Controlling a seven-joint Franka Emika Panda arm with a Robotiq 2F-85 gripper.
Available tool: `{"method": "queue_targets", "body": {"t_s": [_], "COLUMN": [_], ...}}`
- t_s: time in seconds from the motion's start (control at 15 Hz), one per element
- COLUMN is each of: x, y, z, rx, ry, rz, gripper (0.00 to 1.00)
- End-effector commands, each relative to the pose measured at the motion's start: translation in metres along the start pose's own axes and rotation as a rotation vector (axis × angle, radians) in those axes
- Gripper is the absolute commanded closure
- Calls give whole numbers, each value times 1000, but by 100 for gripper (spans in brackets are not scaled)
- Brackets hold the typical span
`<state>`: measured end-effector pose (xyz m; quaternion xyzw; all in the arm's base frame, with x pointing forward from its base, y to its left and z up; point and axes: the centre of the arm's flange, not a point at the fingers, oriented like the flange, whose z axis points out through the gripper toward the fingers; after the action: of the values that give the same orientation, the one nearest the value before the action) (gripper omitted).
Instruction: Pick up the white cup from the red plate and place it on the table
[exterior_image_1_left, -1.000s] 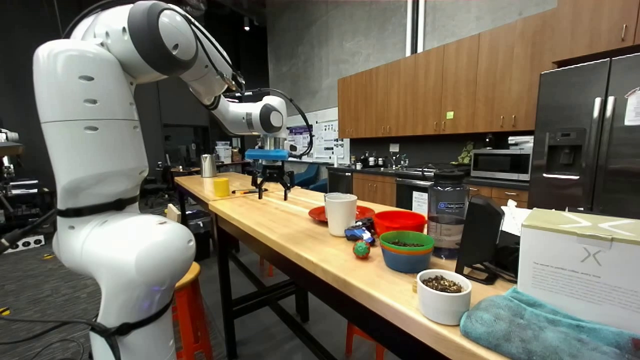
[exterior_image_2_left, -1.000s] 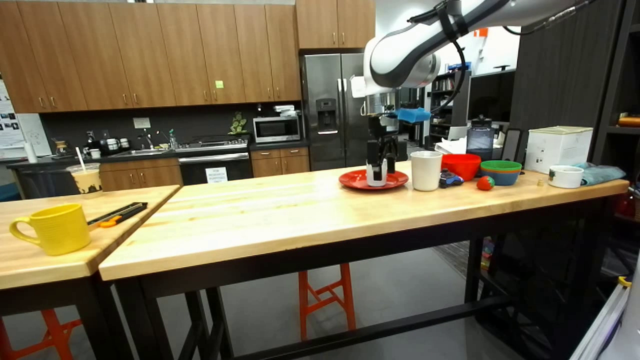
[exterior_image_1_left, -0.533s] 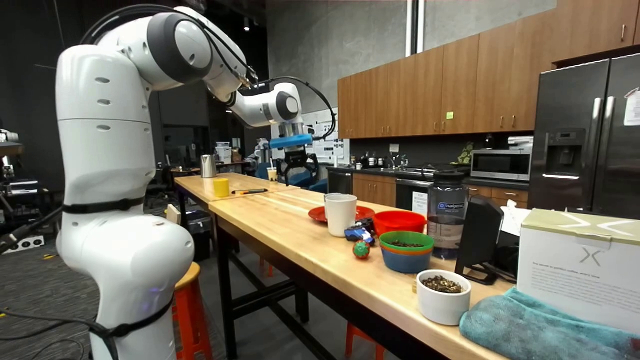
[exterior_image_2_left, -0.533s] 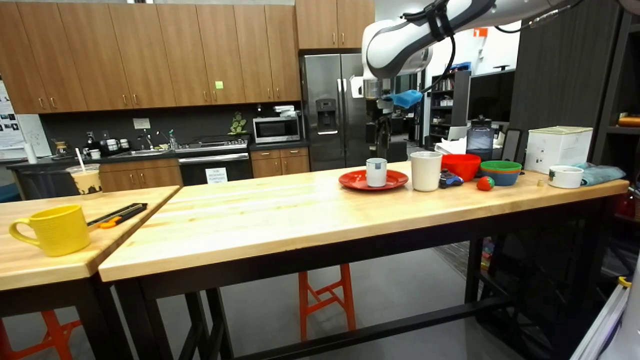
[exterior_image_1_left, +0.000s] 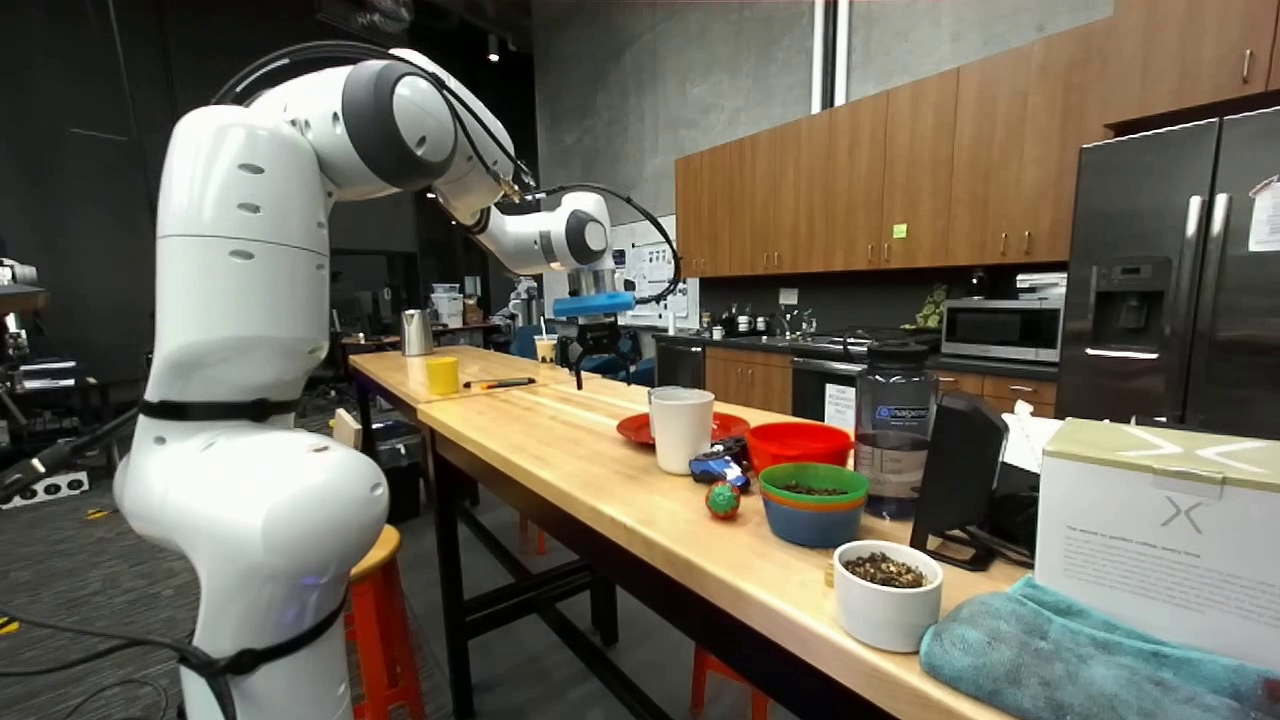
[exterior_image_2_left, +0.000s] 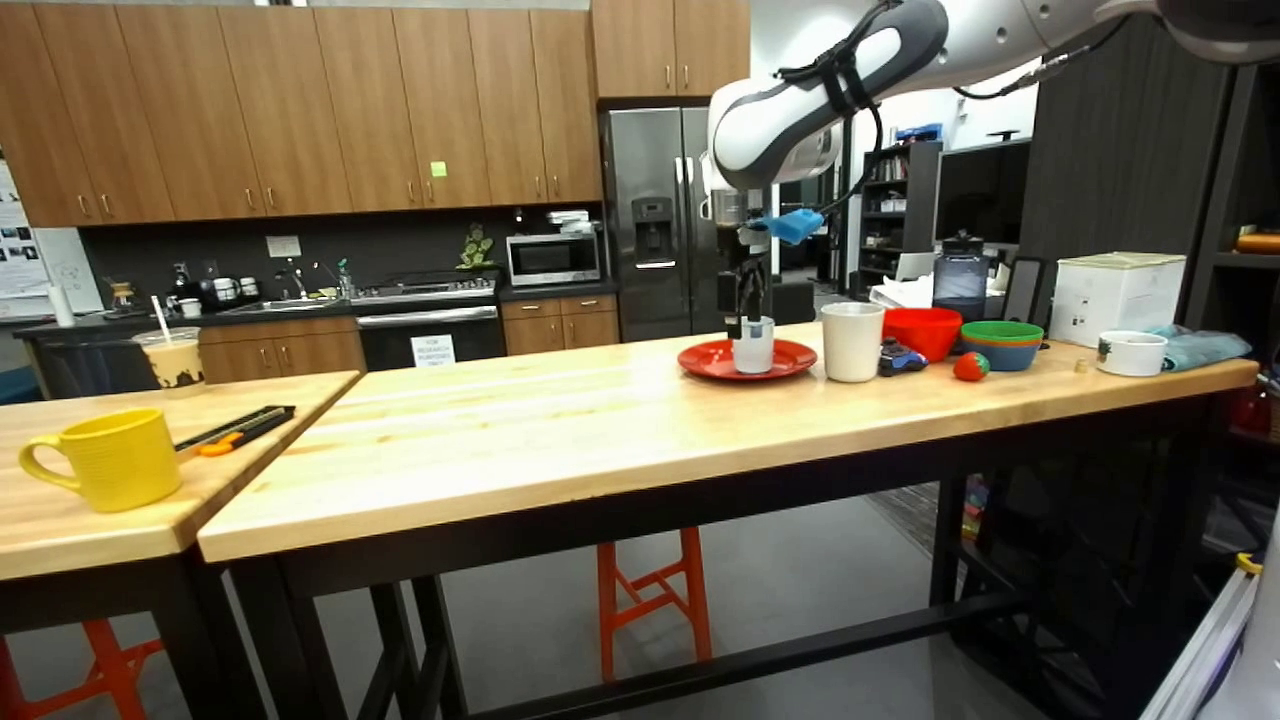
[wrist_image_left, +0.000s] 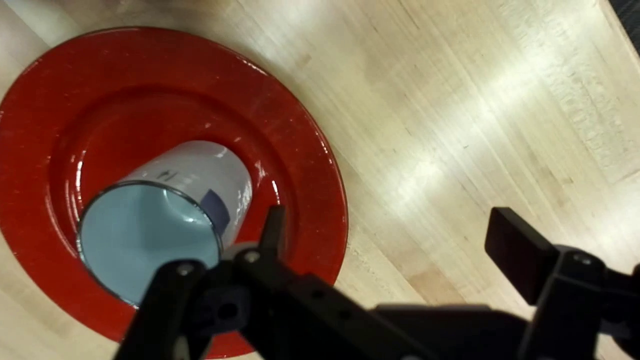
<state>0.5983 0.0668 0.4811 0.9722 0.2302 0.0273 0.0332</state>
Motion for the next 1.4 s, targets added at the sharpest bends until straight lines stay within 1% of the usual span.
{"method": "queue_targets", "body": {"t_s": [0.0, 0.2, 0.27, 1.33], "x": [-1, 1, -1, 0], "y": [12, 17, 10, 11], "z": [5, -2, 7, 3], "rx": [1, 16, 3, 1], "ry": [0, 1, -8, -1], "rz": [-8, -19, 0, -10], "gripper": [0, 0, 0, 0]}}
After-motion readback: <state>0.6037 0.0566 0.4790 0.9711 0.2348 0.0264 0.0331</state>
